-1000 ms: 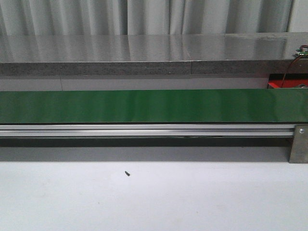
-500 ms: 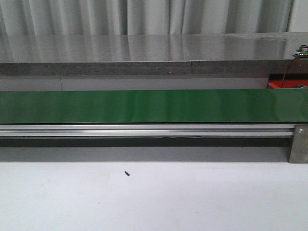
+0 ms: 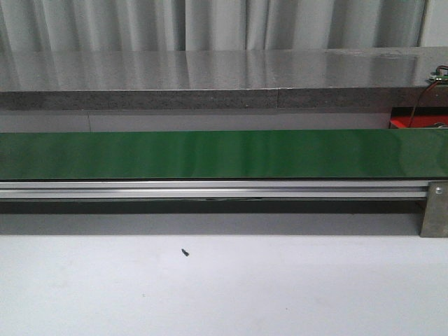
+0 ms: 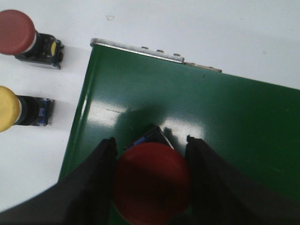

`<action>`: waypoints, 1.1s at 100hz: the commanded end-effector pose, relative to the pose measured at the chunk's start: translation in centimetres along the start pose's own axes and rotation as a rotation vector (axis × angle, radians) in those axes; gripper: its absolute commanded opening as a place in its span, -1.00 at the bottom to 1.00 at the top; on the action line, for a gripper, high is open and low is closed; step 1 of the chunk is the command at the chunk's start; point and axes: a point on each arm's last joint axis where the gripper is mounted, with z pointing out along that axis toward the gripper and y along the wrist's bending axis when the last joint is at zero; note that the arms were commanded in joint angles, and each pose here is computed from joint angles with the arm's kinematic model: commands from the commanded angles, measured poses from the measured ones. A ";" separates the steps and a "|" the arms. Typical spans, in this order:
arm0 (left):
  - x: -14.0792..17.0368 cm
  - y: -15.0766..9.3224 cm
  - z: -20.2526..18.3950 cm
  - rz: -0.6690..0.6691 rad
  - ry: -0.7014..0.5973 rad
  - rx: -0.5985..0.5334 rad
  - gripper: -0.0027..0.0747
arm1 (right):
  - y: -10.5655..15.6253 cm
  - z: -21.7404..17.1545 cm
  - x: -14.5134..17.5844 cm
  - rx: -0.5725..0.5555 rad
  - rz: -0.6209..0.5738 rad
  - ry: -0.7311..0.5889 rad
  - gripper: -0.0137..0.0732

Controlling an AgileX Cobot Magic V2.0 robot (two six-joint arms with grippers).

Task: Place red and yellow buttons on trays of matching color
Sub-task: 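Carry the red button over the belt's near end and lower it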

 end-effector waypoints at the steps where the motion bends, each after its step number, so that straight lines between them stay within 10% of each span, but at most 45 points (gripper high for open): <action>1: -1.1 -0.5 -2.4 0.017 -0.101 0.018 -0.39 | 0.0 -0.6 -1.2 0.012 -0.001 -0.089 -0.91; 29: -1.1 -0.6 -2.7 0.015 -0.101 0.022 0.58 | 0.0 -0.6 -1.2 0.012 -0.001 -0.089 -0.91; 67: -1.4 0.8 -9.0 0.009 -0.297 -0.020 0.59 | 0.0 -0.6 -1.2 0.012 -0.001 -0.089 -0.91; 110: -0.2 12.3 -11.8 -0.239 -0.383 -0.244 0.59 | 0.0 -0.6 -1.2 0.012 -0.001 -0.089 -0.91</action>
